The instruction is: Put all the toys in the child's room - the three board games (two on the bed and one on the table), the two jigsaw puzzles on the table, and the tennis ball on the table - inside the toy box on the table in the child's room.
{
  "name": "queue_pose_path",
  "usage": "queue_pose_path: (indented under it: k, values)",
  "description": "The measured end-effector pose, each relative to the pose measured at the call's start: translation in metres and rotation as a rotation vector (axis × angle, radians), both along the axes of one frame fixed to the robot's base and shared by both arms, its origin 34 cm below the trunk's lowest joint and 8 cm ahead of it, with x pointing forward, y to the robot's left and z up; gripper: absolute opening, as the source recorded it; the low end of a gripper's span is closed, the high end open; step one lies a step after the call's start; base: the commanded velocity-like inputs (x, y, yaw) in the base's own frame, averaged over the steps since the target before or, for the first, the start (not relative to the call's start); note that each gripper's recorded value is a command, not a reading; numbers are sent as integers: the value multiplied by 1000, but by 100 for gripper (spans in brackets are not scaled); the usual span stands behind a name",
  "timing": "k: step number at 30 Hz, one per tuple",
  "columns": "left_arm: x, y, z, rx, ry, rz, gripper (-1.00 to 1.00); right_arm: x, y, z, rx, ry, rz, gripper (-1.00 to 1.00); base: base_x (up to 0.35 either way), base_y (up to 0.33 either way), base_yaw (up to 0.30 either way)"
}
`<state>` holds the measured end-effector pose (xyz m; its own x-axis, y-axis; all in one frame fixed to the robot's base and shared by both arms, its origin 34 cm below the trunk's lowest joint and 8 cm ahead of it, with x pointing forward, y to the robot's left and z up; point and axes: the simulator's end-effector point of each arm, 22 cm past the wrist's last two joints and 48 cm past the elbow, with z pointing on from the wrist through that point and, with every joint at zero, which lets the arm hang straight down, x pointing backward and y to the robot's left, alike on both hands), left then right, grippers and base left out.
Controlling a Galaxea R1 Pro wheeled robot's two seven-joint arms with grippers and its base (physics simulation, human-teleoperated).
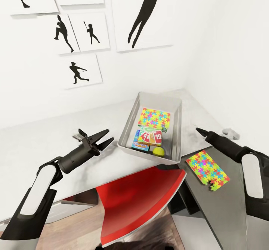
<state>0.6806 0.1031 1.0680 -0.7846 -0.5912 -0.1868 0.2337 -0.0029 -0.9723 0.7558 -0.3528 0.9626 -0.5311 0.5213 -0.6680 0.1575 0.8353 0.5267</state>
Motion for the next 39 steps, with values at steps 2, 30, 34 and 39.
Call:
queue_pose_path:
  k: [2,30,34,39]
  values:
    - [0,0,0,-1,0,0,100,-11,-12,-6,-16,18,-6,100,0,0,-33]
    - [1,-2,8,-4,-15,-9,100,-84,-61,-40,-13,198,-17,100,0,0,-237]
    - [1,-2,9,-4,-17,-11,100,-84,-60,-39,-11,198,-16,100,0,0,-280]
    - [0,-3,10,-4,-19,-13,100,-85,-59,-39,-10,198,-14,100,0,0,-281]
